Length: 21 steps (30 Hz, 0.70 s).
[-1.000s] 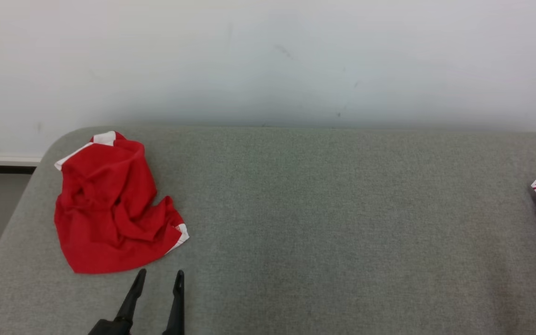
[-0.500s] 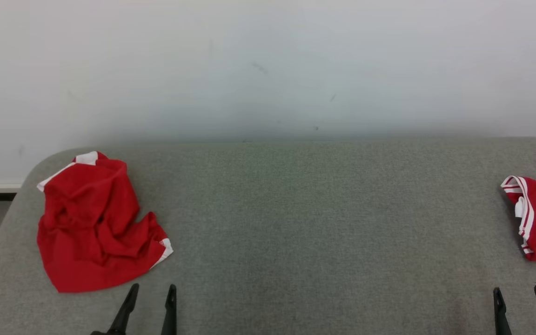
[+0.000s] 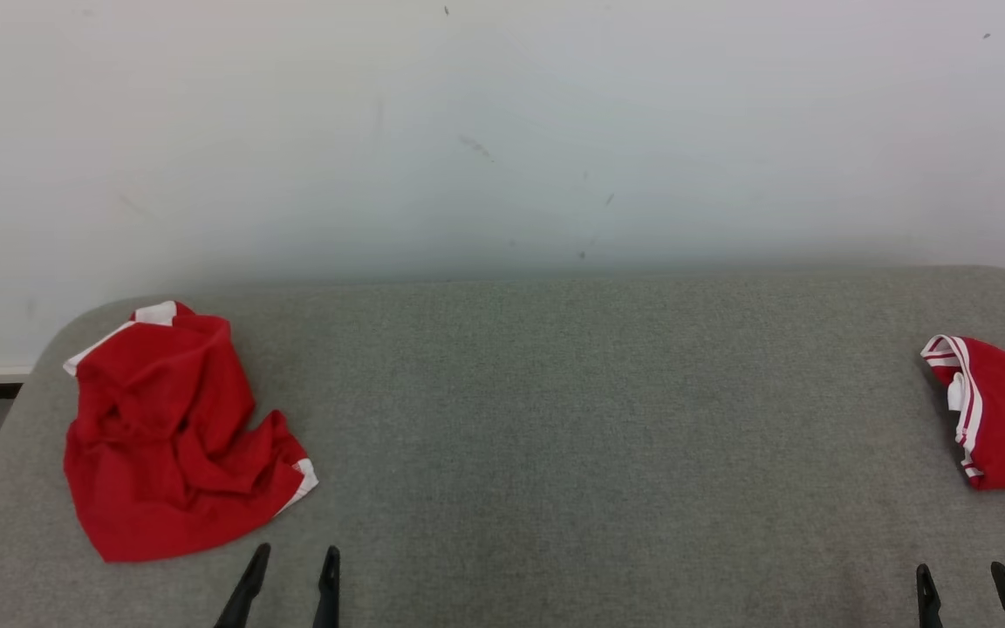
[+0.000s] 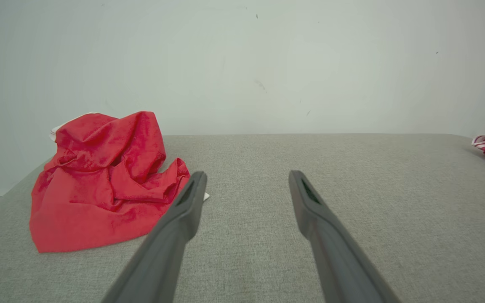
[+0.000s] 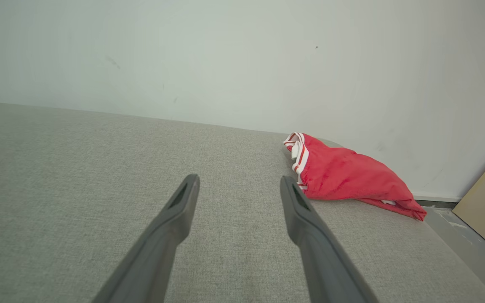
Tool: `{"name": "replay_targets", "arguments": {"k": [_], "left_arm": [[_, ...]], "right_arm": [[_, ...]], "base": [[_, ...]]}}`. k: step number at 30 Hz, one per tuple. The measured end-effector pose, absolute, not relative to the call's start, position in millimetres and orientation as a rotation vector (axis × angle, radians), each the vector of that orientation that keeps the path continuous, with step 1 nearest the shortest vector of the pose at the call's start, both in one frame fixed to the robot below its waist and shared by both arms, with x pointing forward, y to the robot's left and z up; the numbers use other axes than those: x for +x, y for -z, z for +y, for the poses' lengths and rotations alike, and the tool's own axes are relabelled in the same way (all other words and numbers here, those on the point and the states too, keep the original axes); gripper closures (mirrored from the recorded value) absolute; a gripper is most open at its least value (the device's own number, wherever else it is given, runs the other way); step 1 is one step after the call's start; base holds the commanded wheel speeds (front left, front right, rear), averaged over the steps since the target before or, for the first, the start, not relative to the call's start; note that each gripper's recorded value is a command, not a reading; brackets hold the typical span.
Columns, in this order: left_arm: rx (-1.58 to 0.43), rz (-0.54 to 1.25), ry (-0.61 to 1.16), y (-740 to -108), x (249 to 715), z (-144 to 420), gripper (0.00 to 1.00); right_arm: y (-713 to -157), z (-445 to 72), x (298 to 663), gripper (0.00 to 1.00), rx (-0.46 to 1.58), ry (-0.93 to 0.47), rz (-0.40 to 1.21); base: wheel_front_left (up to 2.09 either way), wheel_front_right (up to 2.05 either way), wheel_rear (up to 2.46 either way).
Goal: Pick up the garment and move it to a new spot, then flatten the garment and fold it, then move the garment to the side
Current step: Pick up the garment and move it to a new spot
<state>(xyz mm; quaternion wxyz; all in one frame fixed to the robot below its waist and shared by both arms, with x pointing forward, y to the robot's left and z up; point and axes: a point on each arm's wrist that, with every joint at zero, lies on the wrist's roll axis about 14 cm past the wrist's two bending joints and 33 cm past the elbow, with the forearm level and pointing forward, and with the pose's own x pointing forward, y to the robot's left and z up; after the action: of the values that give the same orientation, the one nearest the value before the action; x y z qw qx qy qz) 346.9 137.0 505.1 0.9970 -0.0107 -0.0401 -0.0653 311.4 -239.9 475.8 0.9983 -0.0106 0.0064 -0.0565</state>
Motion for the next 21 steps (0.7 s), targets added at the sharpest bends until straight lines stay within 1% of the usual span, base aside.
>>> {"name": "replay_targets", "arguments": {"k": [13, 21], "left_arm": [[-0.020, -0.075, 0.116, -503.1, 344.8, 141.7, 0.00], [-0.021, -0.086, 0.055, -506.0, 335.6, 159.9, 0.00]], "right_arm": [[-471.9, -232.8, 314.4, 0.00, -0.002, 0.093, 0.024], [-471.3, -209.1, 327.7, 0.00, 0.008, 0.015, 0.026]], "base": [[0.00, 0.00, 0.00], [0.00, 0.00, 0.00]]}}
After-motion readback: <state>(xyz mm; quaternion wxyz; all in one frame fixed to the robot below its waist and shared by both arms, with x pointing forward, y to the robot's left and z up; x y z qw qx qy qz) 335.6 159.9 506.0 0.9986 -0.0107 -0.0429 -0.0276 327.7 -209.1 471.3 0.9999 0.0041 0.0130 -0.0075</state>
